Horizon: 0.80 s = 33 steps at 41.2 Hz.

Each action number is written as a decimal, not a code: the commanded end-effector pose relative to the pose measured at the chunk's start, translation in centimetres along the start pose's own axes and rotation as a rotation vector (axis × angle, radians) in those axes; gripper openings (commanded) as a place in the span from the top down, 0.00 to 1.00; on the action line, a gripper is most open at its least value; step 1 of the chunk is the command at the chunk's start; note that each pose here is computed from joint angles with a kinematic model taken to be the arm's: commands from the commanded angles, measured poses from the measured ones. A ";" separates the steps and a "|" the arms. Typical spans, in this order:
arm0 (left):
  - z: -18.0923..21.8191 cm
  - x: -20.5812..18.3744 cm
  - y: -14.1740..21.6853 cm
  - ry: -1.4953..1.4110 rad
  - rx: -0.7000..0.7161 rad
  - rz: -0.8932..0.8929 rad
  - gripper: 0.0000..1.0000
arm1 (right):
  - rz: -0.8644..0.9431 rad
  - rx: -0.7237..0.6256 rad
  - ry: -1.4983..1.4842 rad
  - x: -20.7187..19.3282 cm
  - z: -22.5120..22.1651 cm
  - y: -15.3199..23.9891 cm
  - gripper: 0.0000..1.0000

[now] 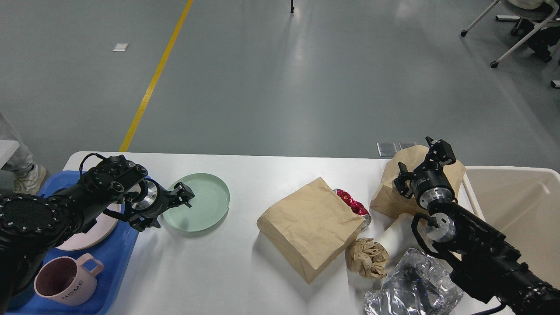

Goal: Tidy desktop
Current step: 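Grip the rim of the pale green plate with the left gripper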

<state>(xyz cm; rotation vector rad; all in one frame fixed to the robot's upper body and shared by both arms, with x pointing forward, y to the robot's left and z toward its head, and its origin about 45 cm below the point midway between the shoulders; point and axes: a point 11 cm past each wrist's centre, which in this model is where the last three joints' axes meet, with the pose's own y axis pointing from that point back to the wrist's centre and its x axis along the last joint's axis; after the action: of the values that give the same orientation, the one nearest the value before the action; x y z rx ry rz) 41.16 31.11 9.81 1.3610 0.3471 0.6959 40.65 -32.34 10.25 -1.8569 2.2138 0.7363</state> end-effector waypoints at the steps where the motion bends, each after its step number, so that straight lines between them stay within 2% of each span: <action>1: -0.5 0.5 0.2 0.011 0.001 0.006 0.05 | 0.000 0.000 0.001 0.0 0.0 0.0 0.00; 33: -2.0 0.0 -1.0 0.093 -0.005 0.027 0.24 | -0.001 0.001 0.001 0.0 0.0 0.0 0.00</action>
<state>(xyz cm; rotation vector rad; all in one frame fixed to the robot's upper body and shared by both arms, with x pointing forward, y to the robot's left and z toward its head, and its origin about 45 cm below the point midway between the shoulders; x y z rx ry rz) 40.42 32.50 8.65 1.3383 0.3899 0.7813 40.68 -32.34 10.28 -1.8565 2.2135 0.7358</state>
